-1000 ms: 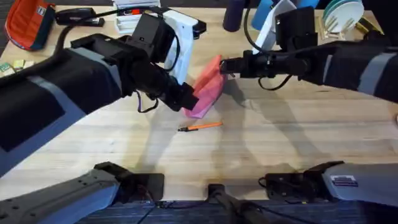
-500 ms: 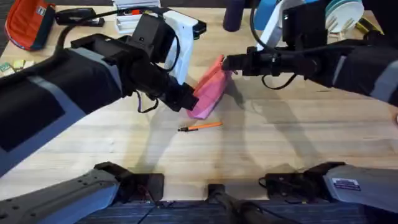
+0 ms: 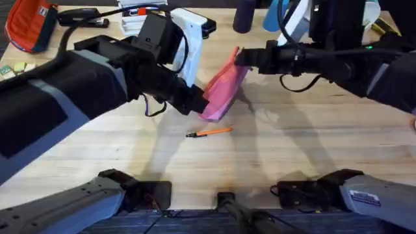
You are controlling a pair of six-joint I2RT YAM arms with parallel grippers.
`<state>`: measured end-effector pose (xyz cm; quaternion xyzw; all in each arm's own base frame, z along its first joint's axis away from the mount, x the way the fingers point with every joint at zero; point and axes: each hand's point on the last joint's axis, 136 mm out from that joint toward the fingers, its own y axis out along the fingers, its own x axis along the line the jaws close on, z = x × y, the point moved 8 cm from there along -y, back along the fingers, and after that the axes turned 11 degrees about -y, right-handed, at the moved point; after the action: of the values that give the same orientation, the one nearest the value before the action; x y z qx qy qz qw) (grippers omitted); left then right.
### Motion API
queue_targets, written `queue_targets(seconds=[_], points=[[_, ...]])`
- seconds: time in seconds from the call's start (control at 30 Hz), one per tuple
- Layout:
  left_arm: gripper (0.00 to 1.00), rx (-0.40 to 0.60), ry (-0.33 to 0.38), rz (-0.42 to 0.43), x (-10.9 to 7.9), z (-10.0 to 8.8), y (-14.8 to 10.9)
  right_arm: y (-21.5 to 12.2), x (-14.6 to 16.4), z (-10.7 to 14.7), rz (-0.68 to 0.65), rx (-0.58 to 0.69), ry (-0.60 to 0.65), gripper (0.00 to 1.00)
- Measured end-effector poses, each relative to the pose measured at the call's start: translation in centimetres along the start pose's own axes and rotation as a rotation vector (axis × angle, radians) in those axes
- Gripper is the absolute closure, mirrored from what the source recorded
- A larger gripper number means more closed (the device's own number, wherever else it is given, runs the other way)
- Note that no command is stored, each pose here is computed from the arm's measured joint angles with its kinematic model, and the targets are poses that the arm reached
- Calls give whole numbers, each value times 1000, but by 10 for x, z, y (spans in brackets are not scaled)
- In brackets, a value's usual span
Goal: Unzip the bag, pick up the pens from the table one at a time and place them inside, then zip the bag closed.
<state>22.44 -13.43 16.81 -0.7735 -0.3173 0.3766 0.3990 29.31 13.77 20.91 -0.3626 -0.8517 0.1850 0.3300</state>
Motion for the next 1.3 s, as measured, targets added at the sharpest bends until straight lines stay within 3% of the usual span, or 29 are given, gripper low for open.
queue_targets(seconds=[0.63,1.3], points=[[958,53,-20,-6,3,14,6,21,70,14,-28,39,-142,968],[958,61,-22,-6,2,16,6,28,85,17,-49,59,-172,968]])
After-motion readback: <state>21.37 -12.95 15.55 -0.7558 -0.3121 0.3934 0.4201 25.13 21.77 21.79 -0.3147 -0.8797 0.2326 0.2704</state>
